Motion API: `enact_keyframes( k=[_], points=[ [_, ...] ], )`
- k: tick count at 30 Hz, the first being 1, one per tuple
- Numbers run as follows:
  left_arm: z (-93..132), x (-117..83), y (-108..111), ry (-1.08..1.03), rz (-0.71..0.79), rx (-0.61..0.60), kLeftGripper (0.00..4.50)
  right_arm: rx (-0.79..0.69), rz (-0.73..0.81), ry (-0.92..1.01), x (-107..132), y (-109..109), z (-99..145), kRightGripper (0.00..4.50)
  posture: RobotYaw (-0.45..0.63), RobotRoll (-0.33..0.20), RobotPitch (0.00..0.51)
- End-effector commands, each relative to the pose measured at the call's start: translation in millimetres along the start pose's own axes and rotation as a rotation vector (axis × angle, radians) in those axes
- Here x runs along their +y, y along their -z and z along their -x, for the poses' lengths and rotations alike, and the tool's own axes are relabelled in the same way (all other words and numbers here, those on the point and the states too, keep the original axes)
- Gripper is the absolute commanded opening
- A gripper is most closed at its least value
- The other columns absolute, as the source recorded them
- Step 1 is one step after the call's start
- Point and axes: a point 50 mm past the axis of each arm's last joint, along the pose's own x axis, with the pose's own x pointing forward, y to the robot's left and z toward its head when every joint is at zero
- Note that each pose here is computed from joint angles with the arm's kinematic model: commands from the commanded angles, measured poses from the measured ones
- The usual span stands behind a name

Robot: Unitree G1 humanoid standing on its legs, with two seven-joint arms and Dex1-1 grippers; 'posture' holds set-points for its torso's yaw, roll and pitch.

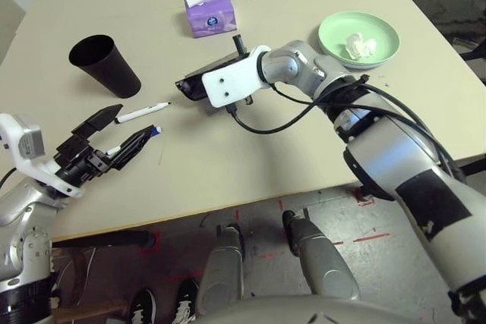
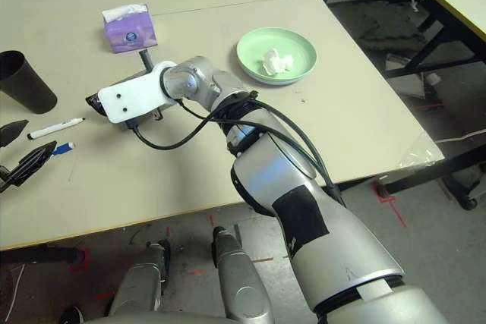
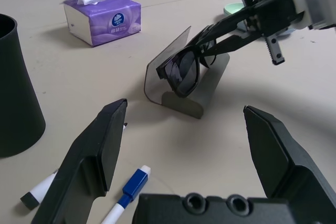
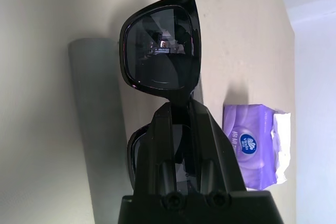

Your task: Organize and tidy the items on the table.

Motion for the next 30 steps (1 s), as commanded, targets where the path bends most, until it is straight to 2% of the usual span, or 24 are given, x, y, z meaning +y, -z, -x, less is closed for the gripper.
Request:
enact_keyframes(
  k=[1,8,23,30],
  points=[
    [4.6,-1.6,-0.3,-0.010,0.002,0.010,4.50,0.013,0.044,-0.030,9.1,0.9,-3.3,0.16,-0.05,0.000,0.273],
    [4.6,-2.7,0.7,-0.006,0.008,0.009,4.50,0.065,0.113,0.004,4.8,6.5,-0.4,0.16,-0.05,0.000,0.272],
    [4.1,-3.6,3.0,0.001,0.018,0.009,4.50,0.080,0.091,-0.032,12.5,12.3,1.7,0.16,-0.06,0.000,0.267],
    [2.9,-3.7,6.5,0.007,0.029,0.014,4.50,0.086,0.093,0.011,-2.3,11.6,6.5,2.58,-0.07,0.000,0.263]
  ],
)
